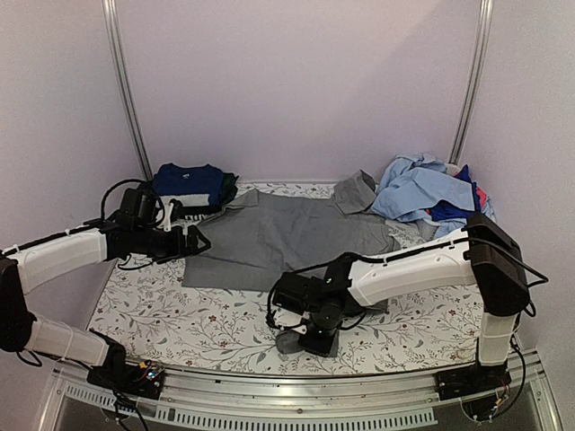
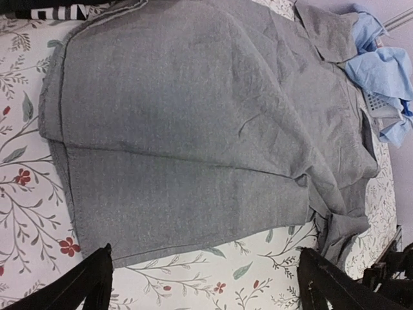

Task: Fold and stack the mixed laundry pile
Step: Pick up the flattened shirt from the center of the board.

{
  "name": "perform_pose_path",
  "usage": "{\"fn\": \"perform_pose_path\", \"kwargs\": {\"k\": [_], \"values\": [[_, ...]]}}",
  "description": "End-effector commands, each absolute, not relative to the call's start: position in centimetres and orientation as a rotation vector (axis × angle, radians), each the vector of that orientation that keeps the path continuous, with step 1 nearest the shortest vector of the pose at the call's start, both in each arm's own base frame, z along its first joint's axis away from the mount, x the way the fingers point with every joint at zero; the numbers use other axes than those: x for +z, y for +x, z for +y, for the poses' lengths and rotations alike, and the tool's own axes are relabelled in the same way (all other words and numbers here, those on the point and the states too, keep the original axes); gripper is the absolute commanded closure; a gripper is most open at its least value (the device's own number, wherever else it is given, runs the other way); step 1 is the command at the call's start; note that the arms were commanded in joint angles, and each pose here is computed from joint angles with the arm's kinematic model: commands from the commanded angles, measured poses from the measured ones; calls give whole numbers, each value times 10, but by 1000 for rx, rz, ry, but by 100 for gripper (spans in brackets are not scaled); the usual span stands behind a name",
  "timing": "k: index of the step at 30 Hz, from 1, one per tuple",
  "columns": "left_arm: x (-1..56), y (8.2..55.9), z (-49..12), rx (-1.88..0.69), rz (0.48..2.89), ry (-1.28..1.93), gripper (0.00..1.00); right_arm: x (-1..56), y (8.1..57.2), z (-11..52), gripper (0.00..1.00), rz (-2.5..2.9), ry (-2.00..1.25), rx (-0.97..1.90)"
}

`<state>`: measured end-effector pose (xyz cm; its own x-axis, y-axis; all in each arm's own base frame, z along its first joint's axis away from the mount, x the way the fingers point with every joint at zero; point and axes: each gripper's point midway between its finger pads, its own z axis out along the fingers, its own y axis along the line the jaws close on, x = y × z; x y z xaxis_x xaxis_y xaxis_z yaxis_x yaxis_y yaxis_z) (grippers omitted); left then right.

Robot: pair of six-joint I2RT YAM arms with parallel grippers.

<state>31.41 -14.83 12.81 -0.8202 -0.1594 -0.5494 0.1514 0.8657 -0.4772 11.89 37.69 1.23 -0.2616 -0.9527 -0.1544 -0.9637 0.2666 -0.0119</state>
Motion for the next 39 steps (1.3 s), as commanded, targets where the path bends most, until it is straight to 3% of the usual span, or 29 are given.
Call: {"fn": "perform_pose_path", "kwargs": {"k": [1,3,7,11,16,26,35,37,39], "values": [[116,313,-130,-554,2484,-7,0,-12,99,345,100,2679,-1758,129],[104,308,-119,-494,2537,-85,4,24,110,368,100,2743,-1544,412],[91,293,-111,-492,2611,-251,10,160,162,400,100,2550,-1033,947],[87,280,-117,-622,2587,-396,15,258,199,380,100,2337,-715,1065],[73,277,-114,-650,2581,-574,21,319,216,349,100,2178,-499,1201],[23,281,-106,-444,2805,-737,55,347,219,323,100,2087,-364,1192],[-9,271,-78,-102,2930,-843,63,349,221,309,100,2077,-284,1159],[-20,268,-79,-79,2980,-838,72,354,221,304,100,2060,-263,1152],[-23,264,-86,-115,3033,-806,93,362,222,297,100,2031,-243,1142]]}}
